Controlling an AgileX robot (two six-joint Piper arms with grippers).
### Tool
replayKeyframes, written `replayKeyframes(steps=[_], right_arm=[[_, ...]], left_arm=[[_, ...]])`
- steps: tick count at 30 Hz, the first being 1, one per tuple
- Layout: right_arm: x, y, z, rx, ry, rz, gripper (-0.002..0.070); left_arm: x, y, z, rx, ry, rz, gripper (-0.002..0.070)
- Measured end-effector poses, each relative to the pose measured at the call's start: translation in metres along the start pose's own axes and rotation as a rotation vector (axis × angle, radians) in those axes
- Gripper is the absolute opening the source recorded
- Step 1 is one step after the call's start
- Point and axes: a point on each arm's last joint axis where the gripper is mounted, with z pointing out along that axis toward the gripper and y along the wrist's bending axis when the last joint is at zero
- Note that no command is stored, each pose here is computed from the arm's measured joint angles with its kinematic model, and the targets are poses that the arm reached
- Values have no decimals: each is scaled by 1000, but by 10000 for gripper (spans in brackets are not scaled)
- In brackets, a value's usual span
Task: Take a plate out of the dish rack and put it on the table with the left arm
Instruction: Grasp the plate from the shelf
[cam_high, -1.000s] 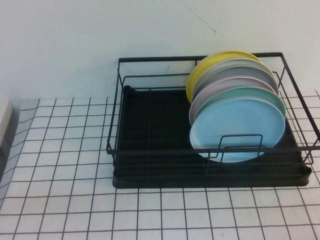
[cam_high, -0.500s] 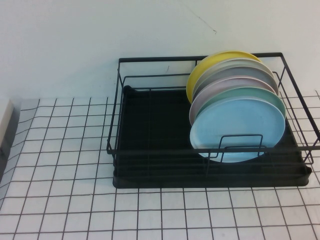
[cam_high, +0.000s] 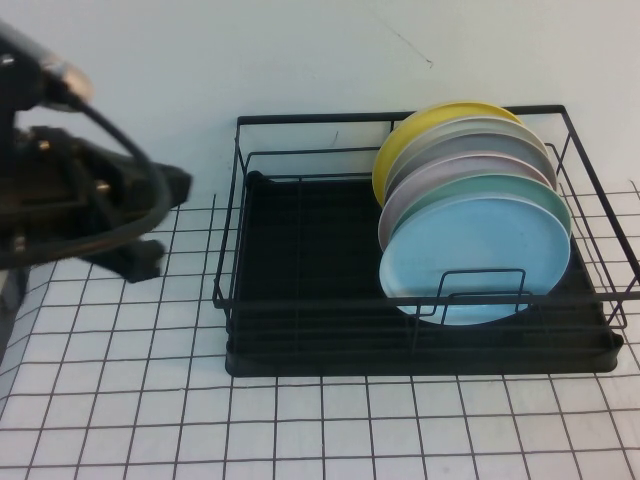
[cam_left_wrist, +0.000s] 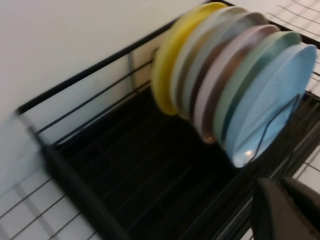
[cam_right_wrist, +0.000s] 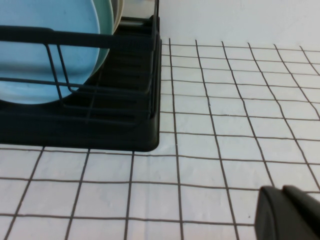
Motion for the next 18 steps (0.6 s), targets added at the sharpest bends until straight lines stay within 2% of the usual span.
replayKeyframes(steps=[5, 11, 13, 18], right_arm=[[0, 0, 0, 0, 0, 0, -2], [0, 0, 0, 0, 0, 0, -2], [0, 0, 0, 0, 0, 0, -2], [0, 0, 0, 0, 0, 0, -2]], left_arm=[[-10, -10, 57, 129, 40, 90, -3], [-12, -28, 123, 210, 74, 207, 15], [-11, -32, 138, 224, 80, 241, 66], [1, -46, 177, 254, 109, 331, 340]])
